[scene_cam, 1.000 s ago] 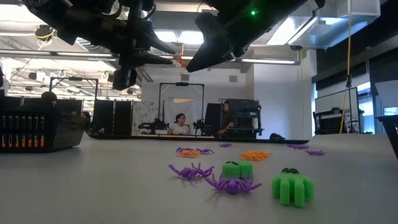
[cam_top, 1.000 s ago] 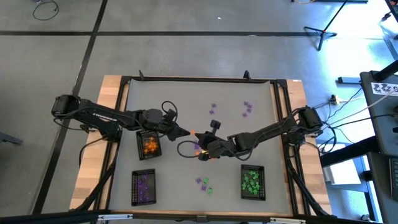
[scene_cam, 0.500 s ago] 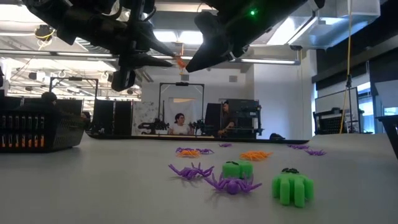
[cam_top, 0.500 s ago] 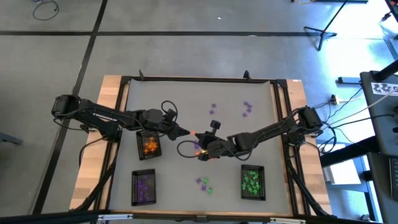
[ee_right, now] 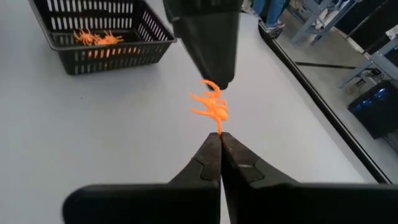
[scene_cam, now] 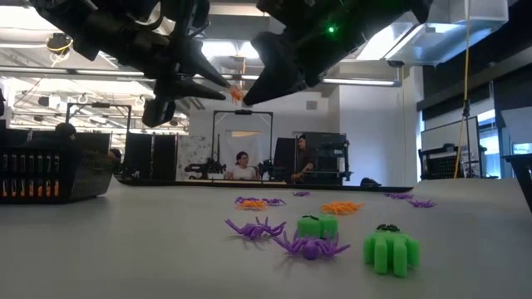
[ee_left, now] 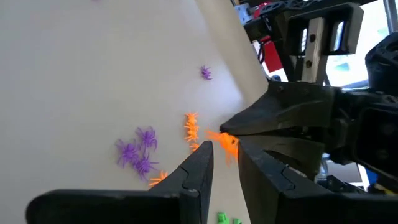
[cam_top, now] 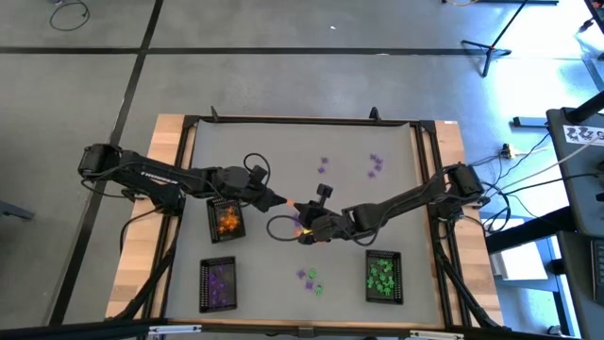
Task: Sort Halloween decoration
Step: Put the orange spider toy into the top black basket
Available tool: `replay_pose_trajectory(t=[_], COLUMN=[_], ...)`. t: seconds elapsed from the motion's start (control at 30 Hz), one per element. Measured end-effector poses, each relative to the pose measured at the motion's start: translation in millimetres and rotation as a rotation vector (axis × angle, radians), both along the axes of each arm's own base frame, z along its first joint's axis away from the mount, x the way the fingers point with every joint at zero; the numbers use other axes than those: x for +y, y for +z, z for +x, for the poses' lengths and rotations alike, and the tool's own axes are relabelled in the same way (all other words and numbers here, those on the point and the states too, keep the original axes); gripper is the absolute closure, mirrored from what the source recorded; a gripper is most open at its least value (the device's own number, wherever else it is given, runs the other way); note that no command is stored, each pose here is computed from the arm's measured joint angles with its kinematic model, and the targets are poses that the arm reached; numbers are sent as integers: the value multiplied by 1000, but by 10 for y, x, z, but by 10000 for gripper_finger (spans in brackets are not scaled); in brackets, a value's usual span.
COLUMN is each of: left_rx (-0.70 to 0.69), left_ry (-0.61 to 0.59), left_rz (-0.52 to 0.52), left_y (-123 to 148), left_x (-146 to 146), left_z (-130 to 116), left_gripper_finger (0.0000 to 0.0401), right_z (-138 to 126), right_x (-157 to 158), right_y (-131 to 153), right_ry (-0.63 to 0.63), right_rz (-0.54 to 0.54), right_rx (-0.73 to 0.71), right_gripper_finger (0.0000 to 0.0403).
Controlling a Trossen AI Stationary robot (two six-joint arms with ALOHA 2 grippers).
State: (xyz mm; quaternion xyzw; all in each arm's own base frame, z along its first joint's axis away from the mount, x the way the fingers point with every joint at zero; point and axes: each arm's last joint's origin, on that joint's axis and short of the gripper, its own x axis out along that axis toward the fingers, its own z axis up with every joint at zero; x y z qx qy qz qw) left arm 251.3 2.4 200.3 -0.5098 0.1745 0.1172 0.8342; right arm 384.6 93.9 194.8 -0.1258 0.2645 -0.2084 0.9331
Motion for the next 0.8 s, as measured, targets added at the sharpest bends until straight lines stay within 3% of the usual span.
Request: replay_pose_trajectory(t=[0.8], left_rx=[2], left_ry=[73], left_rz=[-21], left_y=[-3], left_x=[18], left_z=[-2], left_gripper_finger=[332], right_z=[43], right_x=[-57], right_y=[9], right_ry=[1], right_rz=[-91], right_rx=[4], right_gripper_finger=[403])
